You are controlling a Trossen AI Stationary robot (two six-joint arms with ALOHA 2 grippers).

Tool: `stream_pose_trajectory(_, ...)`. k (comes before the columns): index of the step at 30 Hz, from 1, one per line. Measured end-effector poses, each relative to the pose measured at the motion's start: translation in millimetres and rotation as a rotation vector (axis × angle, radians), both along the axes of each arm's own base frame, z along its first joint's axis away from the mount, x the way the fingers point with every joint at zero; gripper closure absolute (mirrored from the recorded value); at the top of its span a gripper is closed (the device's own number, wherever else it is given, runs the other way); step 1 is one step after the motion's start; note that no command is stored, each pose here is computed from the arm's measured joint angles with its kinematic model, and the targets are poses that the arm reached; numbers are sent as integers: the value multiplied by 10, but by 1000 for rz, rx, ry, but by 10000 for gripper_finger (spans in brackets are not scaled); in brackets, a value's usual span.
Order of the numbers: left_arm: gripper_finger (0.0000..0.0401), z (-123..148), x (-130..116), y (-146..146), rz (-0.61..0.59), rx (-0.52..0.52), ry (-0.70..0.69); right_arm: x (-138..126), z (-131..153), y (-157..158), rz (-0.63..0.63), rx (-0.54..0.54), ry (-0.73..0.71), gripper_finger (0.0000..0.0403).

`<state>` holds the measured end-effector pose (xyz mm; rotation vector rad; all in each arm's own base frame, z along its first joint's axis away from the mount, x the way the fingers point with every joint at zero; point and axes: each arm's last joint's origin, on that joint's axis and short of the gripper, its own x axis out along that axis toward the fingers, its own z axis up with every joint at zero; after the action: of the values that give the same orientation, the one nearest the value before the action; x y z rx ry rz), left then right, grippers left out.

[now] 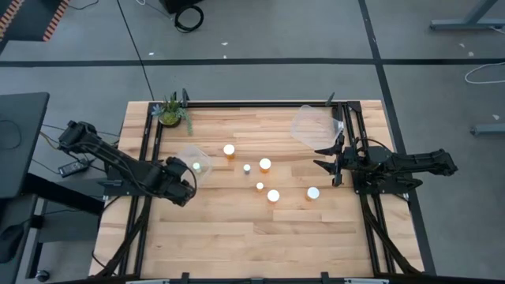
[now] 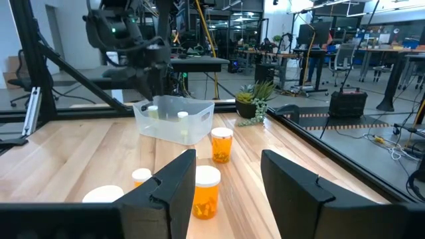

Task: Pick and place medicine bottles into bin by pill shape (circle, oval)
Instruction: Put the small blue pill bottle into the left transparent bin

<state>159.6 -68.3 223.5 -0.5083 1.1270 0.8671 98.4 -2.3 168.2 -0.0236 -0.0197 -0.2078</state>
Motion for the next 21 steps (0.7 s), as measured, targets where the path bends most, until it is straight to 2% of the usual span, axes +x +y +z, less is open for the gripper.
stream_pose_trajectory(5,187,143,96,-30,-33,23,-97,0,0,0,0,0,0,225)
stream_pose_trajectory(10,199,176,221,-27,-52,21,-204,0,0,0,0,0,0,225)
stream_pose_trajectory(15,204,137,362,42,-51,33,-221,0,0,0,0,0,0,225)
stream_pose_trajectory(21,205,15,679,137,-146,29,-238,0,0,0,0,0,0,225)
